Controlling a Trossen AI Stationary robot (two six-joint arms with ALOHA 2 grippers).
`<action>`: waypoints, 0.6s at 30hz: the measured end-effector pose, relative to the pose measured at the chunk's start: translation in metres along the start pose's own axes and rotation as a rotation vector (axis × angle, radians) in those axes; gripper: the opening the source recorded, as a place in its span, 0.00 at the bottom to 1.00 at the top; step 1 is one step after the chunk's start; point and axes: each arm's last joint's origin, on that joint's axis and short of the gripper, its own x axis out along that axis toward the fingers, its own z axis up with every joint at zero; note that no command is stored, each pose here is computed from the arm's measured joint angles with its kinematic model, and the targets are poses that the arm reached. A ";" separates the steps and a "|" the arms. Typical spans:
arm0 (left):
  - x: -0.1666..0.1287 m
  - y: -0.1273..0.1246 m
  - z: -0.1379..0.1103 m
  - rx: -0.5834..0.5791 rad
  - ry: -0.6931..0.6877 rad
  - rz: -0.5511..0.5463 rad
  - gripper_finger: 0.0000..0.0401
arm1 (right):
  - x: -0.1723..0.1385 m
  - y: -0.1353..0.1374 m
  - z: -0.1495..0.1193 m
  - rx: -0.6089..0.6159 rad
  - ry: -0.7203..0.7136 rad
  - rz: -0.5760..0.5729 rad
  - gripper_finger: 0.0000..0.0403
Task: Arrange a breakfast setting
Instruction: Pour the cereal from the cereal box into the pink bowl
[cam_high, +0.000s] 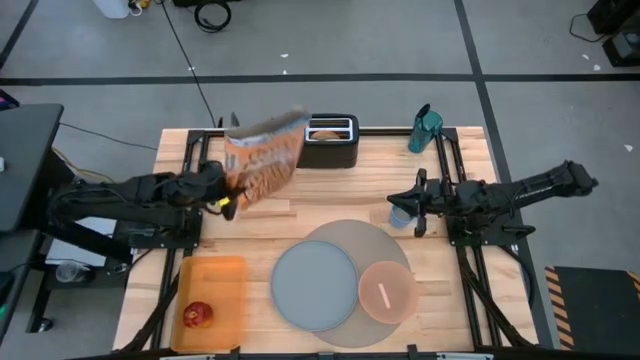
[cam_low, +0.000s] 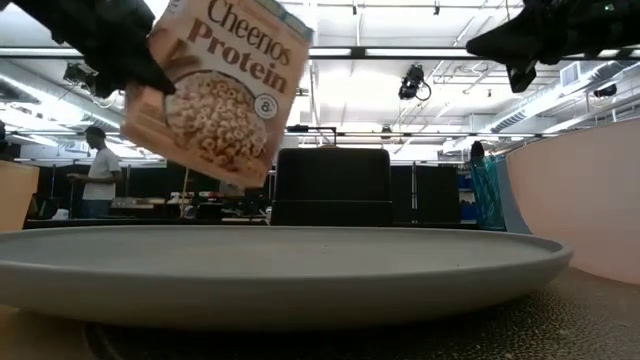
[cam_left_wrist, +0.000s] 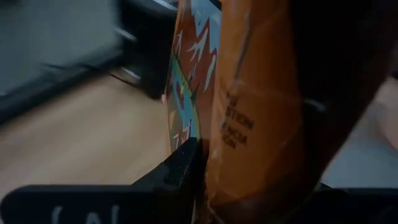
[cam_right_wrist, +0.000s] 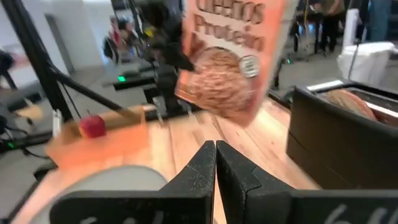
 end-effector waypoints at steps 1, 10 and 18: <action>-0.001 -0.003 0.000 0.016 0.035 -0.034 0.27 | 0.001 0.001 0.001 -0.003 0.012 -0.001 0.05; -0.003 -0.042 0.023 0.153 0.265 -0.183 0.27 | -0.002 0.020 0.018 -0.029 0.084 0.023 0.16; 0.012 -0.100 0.074 0.359 0.470 -0.221 0.27 | -0.010 0.035 0.023 -0.001 0.192 0.017 0.25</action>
